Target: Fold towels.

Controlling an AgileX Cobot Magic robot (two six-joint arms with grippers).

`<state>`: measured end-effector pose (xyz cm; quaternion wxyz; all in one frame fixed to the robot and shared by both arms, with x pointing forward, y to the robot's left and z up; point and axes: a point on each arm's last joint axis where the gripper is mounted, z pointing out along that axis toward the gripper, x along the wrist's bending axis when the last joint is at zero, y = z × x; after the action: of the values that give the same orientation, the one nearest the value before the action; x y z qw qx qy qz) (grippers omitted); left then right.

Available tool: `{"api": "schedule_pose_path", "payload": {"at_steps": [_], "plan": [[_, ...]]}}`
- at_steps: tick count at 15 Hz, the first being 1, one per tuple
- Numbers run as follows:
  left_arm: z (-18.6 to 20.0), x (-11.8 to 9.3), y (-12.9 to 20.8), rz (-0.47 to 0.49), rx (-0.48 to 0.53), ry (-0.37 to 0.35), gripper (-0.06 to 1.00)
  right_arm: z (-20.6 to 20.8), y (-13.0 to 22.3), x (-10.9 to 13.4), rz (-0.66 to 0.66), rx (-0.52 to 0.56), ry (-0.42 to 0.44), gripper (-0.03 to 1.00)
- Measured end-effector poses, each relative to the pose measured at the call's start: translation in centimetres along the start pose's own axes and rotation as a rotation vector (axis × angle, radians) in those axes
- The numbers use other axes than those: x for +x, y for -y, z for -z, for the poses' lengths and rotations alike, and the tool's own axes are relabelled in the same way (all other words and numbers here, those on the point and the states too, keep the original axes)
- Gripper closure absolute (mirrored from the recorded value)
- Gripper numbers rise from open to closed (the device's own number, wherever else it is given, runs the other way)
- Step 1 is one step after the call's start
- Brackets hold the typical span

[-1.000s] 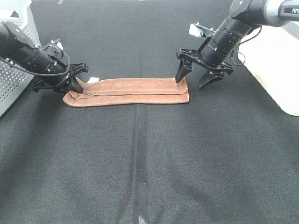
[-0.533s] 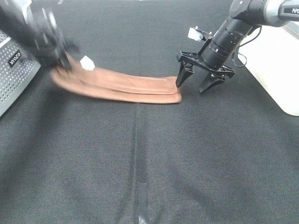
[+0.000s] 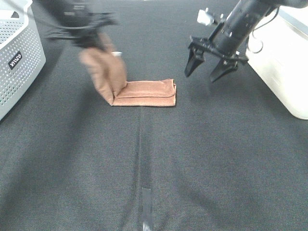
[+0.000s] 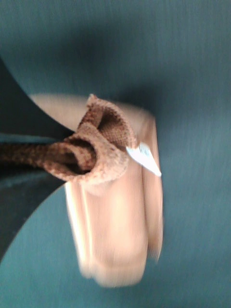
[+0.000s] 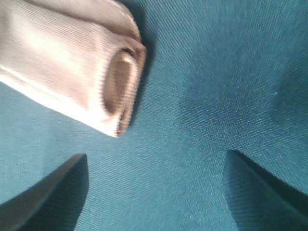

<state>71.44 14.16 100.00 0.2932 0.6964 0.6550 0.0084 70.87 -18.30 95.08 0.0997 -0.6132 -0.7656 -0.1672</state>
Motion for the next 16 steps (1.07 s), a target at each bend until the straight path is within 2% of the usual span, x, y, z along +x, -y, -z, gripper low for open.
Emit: {"api": "schedule_pose_path", "payload": {"at_steps": [2,3,6,7,10,11,12,14,16], "plan": [[-1.7,-2.4,0.7,0.016,-0.011,0.029,0.87,0.4,0.1,0.2,0.001,0.007,-0.001,0.24],[-3.5,-3.0,1.4,0.059,0.005,0.043,0.87,0.5,0.2,0.2,0.002,0.015,-0.002,0.24],[-6.7,-4.1,2.8,0.139,0.037,0.093,0.77,0.5,0.2,0.1,0.004,0.016,0.006,0.24],[-6.7,-4.1,2.8,0.139,0.037,0.093,0.77,0.5,0.2,0.1,0.004,0.016,0.006,0.24],[-7.5,-5.6,3.1,0.184,0.006,0.155,0.54,0.5,0.2,0.1,0.006,0.017,0.011,0.24],[-7.5,-6.0,3.0,0.223,-0.005,0.193,0.41,0.5,0.2,0.0,0.008,0.018,0.017,0.24],[-7.4,-6.2,2.9,0.253,-0.002,0.218,0.34,0.5,0.2,0.0,0.008,0.018,0.018,0.24],[-7.3,-6.6,2.9,0.262,-0.005,0.262,0.30,0.5,0.2,0.1,0.008,0.018,0.016,0.24],[-7.2,-6.5,2.6,0.214,-0.022,0.269,0.29,0.5,0.2,0.4,-0.006,0.011,-0.024,0.24]]}}
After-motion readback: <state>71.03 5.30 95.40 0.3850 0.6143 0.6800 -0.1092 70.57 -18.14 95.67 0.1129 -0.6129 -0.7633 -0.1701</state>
